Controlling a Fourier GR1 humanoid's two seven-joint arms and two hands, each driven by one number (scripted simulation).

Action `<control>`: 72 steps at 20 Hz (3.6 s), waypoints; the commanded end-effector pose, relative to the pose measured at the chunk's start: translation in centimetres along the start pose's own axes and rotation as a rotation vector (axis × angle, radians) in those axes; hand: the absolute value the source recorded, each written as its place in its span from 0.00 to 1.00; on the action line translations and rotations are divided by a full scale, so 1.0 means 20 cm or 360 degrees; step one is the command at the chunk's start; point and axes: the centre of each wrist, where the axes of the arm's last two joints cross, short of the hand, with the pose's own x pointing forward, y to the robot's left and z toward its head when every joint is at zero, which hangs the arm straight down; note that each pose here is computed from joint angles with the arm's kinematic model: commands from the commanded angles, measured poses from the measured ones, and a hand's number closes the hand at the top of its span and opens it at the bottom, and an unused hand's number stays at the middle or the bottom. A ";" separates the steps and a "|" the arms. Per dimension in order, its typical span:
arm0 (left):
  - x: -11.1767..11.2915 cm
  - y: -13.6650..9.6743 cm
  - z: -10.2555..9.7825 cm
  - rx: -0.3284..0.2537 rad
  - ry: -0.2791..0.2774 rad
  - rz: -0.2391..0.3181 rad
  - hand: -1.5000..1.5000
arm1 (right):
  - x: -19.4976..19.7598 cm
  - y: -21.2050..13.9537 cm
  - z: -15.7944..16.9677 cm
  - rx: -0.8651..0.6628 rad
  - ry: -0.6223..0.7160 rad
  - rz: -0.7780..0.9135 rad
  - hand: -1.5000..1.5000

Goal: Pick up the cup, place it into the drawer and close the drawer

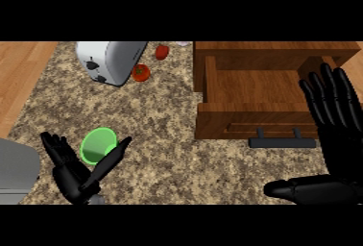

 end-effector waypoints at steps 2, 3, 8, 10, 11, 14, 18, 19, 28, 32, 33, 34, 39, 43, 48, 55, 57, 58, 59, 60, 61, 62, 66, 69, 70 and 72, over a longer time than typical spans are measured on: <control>-0.04 -0.02 0.14 0.0010 0.0045 -0.0010 0.00 | 0.00 -0.06 -0.02 0.0010 0.0008 0.0005 0.00; -0.14 0.06 -0.04 0.0043 0.0055 0.0008 0.00 | 0.10 0.00 -0.03 0.0025 0.0014 -0.0017 0.00; -0.21 0.05 0.02 0.0021 0.0071 0.0014 0.00 | 0.04 -0.07 -0.04 -0.0016 -0.0019 -0.0014 0.00; -0.35 0.06 0.00 0.0092 0.0032 -0.0001 0.00 | 0.01 -0.08 -0.04 0.0006 0.0000 -0.0010 0.00; -0.26 0.06 0.03 0.0046 0.0029 -0.0006 0.00 | -0.05 0.04 0.04 -0.0008 -0.0041 -0.0013 0.00; -0.38 0.11 0.05 0.0091 0.0034 -0.0021 0.00 | -0.01 -0.13 0.01 0.0036 -0.0016 -0.0029 0.00; -0.46 0.15 -0.07 0.0101 0.0071 0.0005 0.00 | -0.01 0.05 -0.01 0.0029 0.0017 -0.0004 0.00; -0.44 0.12 0.08 0.0095 0.0053 -0.0012 0.00 | 0.04 -0.03 -0.06 0.0030 -0.0002 0.0007 0.00; -0.58 0.14 0.10 0.0054 0.0052 0.0008 0.00 | -0.04 -0.01 0.07 0.0018 -0.0016 0.0002 0.00; -0.53 0.06 -0.01 0.0040 0.0041 0.0077 0.00 | -0.01 0.05 0.01 0.0034 0.0022 -0.0053 0.00; -0.59 0.07 -0.03 0.0022 0.0050 0.0083 0.00 | 0.02 -0.08 0.04 0.0019 -0.0004 -0.0022 0.00; -0.55 0.17 -0.06 0.0000 0.0045 0.0080 0.00 | 0.04 -0.02 0.05 0.0039 -0.0004 -0.0026 0.00; -0.59 0.11 -0.03 0.0042 0.0091 0.0167 0.00 | 0.05 0.03 0.00 0.0041 0.0019 0.0006 0.00; -0.56 0.09 -0.02 0.0032 0.0065 0.0210 0.00 | 0.01 -0.07 0.02 0.0031 0.0019 -0.0030 0.00; -0.60 0.11 -0.13 -0.0065 0.0069 0.0357 0.00 | 0.01 -0.03 0.02 0.0017 0.0007 -0.0021 0.00; -0.64 0.11 -0.03 -0.0161 0.0031 0.0525 1.00 | 0.05 -0.05 -0.02 0.0023 0.0021 -0.0014 0.00; -0.70 0.13 -0.11 -0.0162 0.0028 0.0555 1.00 | 0.04 -0.03 -0.01 0.0042 0.0005 -0.0024 0.00; -0.64 0.04 -0.06 -0.0184 -0.0057 0.0548 1.00 | 0.05 -0.03 -0.02 0.0053 0.0003 0.0001 0.00; -0.65 0.10 -0.12 -0.0171 -0.0098 0.0517 1.00 | 0.04 0.00 0.01 0.0061 0.0017 -0.0010 0.00; -0.65 0.06 -0.06 -0.0134 -0.0143 0.0498 1.00 | -0.01 -0.03 0.01 0.0047 -0.0009 0.0012 0.00; -0.67 0.04 -0.07 -0.0122 -0.0128 0.0503 1.00 | 0.05 0.01 -0.04 0.0025 0.0015 -0.0029 0.00; -0.63 0.02 -0.16 -0.0137 -0.0141 0.0450 1.00 | 0.06 -0.09 0.01 0.0043 0.0014 -0.0012 0.00; -0.63 0.07 -0.18 -0.0085 -0.0268 0.0372 1.00 | 0.01 -0.12 -0.05 -0.0009 0.0007 0.0017 0.00; -0.61 0.15 -0.28 -0.0386 -0.0241 0.0436 1.00 | 0.04 -0.03 0.03 0.0027 0.0021 -0.0015 0.00; -0.60 0.09 -0.19 -0.0563 -0.0209 0.0499 1.00 | 0.09 -0.02 0.05 0.0047 -0.0003 -0.0022 0.00; -0.60 0.13 -0.24 -0.0879 -0.0107 0.0554 1.00 | 0.08 -0.05 -0.01 0.0045 -0.0009 -0.0013 0.00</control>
